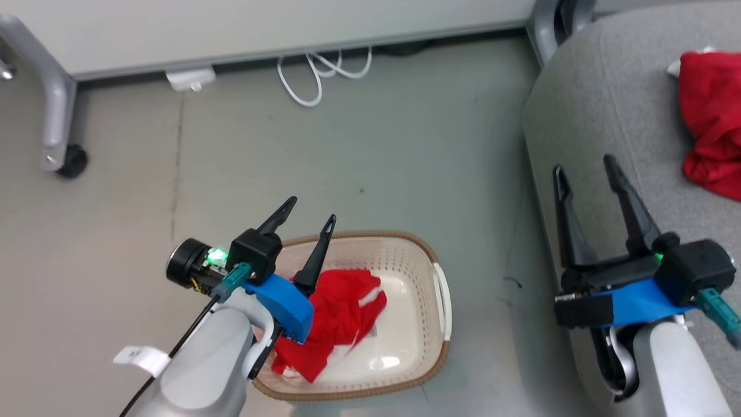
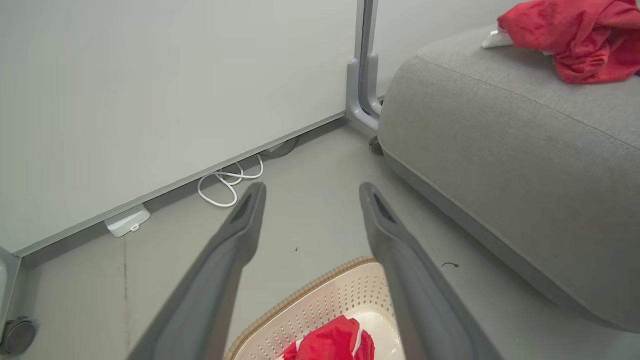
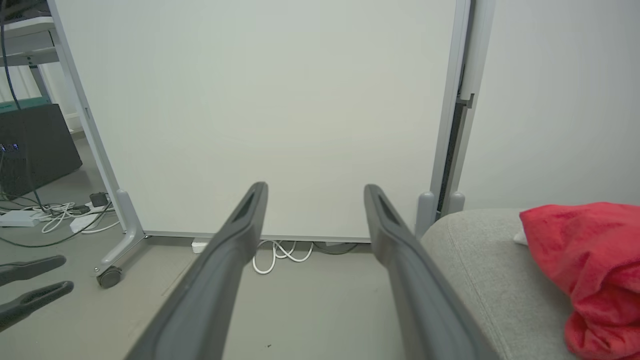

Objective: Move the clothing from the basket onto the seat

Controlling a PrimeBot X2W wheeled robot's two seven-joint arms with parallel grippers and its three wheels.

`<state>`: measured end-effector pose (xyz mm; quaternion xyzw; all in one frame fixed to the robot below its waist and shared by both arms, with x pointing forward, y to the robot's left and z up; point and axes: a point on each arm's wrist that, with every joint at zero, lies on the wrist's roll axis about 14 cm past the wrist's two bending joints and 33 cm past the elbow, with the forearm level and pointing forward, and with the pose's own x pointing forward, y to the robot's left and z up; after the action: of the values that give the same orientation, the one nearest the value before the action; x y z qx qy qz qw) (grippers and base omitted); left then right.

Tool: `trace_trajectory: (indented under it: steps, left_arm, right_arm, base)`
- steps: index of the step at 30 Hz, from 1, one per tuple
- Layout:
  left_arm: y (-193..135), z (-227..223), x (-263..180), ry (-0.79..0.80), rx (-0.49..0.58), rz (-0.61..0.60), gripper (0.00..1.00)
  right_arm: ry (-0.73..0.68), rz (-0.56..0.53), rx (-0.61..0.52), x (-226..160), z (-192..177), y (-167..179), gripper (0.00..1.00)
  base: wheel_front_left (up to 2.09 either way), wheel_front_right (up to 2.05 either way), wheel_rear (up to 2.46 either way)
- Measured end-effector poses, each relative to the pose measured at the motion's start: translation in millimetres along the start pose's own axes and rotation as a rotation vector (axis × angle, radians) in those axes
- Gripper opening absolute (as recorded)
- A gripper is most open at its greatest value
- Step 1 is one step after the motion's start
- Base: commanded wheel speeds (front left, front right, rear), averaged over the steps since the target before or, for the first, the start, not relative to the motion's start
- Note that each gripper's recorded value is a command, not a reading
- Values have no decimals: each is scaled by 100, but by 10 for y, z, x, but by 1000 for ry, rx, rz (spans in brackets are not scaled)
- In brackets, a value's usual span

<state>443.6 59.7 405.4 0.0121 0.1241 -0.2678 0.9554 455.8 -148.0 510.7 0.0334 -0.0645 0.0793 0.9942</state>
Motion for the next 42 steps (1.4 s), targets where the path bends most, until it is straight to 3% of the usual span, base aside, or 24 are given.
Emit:
trace_trajectory:
  steps: [20, 24, 31, 42]
  left_arm:
    - [-140, -1976, 411, 580, 96, -252, 100]
    - [-68, -2360, 398, 711, 176, -304, 100]
    - [23, -2733, 377, 832, 308, -382, 100]
    - [188, -3199, 395, 964, 390, -392, 100]
  right_arm:
    - [116, 7, -59, 551, -914, -254, 100]
    - [157, 1, -70, 571, -1170, -321, 100]
    - [194, -5, -74, 567, -1427, -373, 100]
    - [259, -12, -105, 500, -1819, -453, 100]
  base:
    - [0, 0, 0]
    - [0, 0, 0]
    - [0, 0, 0]
    - [0, 0, 0]
